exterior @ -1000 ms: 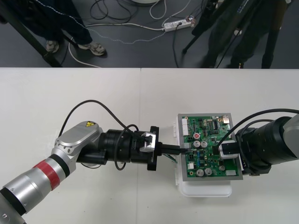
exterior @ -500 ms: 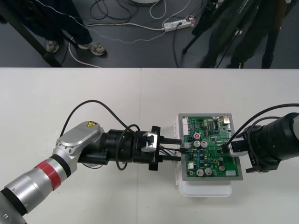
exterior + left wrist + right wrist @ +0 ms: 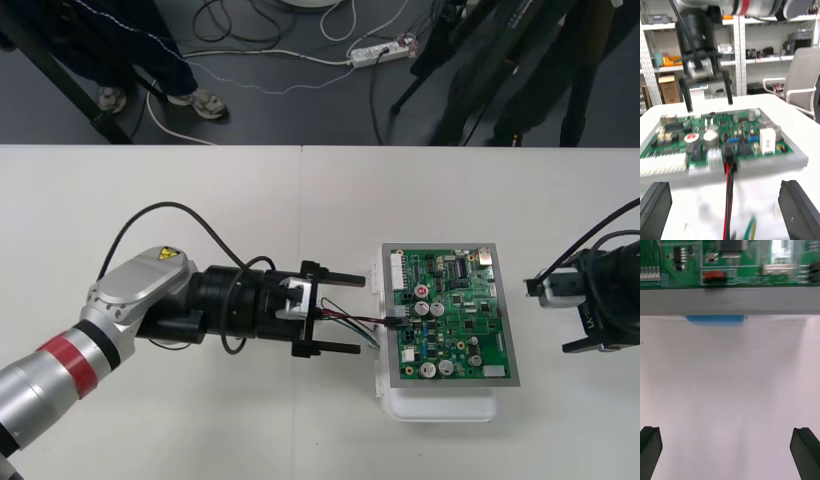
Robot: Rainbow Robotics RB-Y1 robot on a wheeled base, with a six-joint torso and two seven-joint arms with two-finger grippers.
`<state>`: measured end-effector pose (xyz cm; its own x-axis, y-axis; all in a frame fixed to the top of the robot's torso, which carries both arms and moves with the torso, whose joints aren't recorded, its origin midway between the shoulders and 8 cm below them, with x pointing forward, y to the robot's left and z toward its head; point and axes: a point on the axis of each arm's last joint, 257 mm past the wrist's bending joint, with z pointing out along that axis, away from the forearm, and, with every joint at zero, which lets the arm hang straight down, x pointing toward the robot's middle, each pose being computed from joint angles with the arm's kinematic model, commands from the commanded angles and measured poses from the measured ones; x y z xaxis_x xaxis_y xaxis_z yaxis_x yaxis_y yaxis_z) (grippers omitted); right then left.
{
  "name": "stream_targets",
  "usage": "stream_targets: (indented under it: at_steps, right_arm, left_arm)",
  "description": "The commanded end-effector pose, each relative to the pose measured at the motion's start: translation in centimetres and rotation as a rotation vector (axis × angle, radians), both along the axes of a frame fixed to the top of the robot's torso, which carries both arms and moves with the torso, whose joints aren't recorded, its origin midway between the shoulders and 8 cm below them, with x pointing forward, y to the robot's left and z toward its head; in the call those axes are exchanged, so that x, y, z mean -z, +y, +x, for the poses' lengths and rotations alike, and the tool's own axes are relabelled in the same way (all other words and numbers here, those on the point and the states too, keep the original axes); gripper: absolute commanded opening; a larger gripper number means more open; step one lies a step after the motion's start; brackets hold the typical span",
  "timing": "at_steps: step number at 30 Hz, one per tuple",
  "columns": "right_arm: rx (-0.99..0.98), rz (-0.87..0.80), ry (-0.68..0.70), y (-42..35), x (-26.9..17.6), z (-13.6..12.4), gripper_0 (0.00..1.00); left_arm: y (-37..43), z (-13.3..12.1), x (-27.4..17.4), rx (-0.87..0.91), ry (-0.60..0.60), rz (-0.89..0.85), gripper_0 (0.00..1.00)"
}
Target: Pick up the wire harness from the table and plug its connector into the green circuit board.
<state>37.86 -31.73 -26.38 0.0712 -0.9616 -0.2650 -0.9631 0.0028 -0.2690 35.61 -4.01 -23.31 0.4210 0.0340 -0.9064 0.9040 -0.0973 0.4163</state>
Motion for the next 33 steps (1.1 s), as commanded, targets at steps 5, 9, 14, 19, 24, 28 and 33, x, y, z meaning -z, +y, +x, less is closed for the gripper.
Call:
stream_targets:
  at_steps: [5, 9, 14, 19, 24, 28, 33]
  right_arm:
    - [0.046, 0.218, -0.08, -0.6, -6.3, 0.9, 1.0]
    - [0.053, 0.362, -0.076, 1.3, -8.1, 0.1, 1.0]
    - [0.025, 0.503, -0.101, 3.7, -11.1, -0.4, 1.0]
    - [-0.061, 0.551, -0.153, 6.6, -14.5, -1.6, 1.0]
    - [-0.08, 0.634, -0.116, 9.2, -16.8, -3.3, 1.0]
    - [-0.072, 0.717, -0.081, 11.4, -18.7, -4.8, 1.0]
    - [-0.071, 0.747, -0.156, 12.6, -21.3, -5.5, 1.0]
  left_arm:
    - [6.2, 3.5, -1.7, -0.096, -0.061, 0.071, 0.84]
    - [9.1, 5.0, -2.9, -0.136, -0.084, 0.104, 0.84]
    - [12.1, 5.9, -4.7, -0.169, -0.053, 0.146, 0.83]
    - [14.7, 6.4, -7.8, -0.199, -0.032, 0.182, 0.84]
    - [16.8, 7.3, -10.6, -0.242, -0.018, 0.2, 0.83]
    - [18.3, 7.7, -12.7, -0.275, -0.027, 0.229, 0.84]
    - [20.1, 8.5, -15.9, -0.343, -0.07, 0.277, 0.84]
